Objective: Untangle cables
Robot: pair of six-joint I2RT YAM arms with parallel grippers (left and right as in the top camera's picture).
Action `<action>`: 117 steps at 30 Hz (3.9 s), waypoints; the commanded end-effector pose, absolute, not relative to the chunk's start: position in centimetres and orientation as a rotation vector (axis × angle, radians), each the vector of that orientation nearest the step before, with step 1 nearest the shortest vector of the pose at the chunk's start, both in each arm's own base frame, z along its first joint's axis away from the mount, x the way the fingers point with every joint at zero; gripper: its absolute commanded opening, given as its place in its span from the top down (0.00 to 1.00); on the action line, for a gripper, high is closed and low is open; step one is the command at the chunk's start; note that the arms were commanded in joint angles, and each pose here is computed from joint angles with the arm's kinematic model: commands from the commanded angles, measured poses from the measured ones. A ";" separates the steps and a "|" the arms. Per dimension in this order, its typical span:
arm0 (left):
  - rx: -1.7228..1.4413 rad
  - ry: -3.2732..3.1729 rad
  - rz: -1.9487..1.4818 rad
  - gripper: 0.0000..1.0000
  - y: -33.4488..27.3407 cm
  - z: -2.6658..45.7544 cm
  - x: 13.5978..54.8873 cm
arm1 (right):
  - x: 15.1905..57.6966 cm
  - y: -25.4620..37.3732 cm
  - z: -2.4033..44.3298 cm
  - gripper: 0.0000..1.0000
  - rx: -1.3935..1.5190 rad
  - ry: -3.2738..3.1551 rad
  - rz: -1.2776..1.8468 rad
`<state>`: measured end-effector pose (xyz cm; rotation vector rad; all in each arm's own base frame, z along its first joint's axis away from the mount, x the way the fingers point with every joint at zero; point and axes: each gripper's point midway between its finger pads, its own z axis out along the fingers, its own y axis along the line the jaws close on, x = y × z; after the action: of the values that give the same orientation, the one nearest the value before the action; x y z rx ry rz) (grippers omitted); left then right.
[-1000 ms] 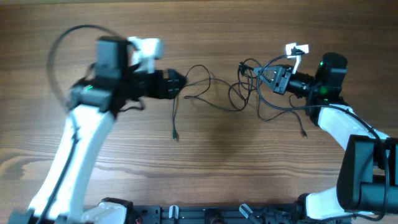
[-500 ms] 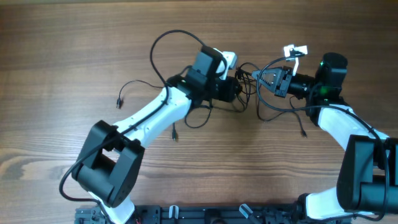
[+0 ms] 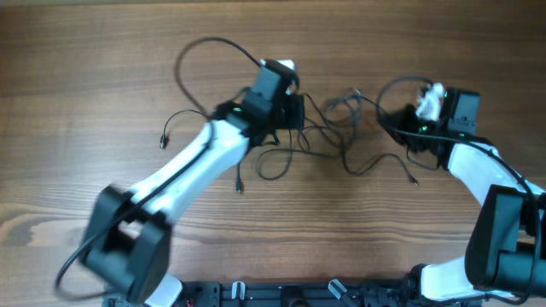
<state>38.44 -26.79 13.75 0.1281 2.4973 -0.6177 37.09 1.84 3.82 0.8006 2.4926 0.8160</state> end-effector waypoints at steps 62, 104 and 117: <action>-1.524 1.688 0.234 0.00 39.6 14.3 48.2 | 35.5 15.0 4.4 0.00 0.304 2.642 0.779; -1.332 2.246 0.107 0.96 42.0 -1.4 33.2 | 33.6 14.6 3.3 0.00 0.341 2.735 0.759; -0.872 1.875 0.389 0.00 35.6 10.4 51.8 | 33.0 16.1 4.0 0.00 0.303 2.739 0.897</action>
<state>52.74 34.65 11.47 -0.7458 1.8801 0.1722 33.47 14.95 3.34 0.3316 2.7398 0.7990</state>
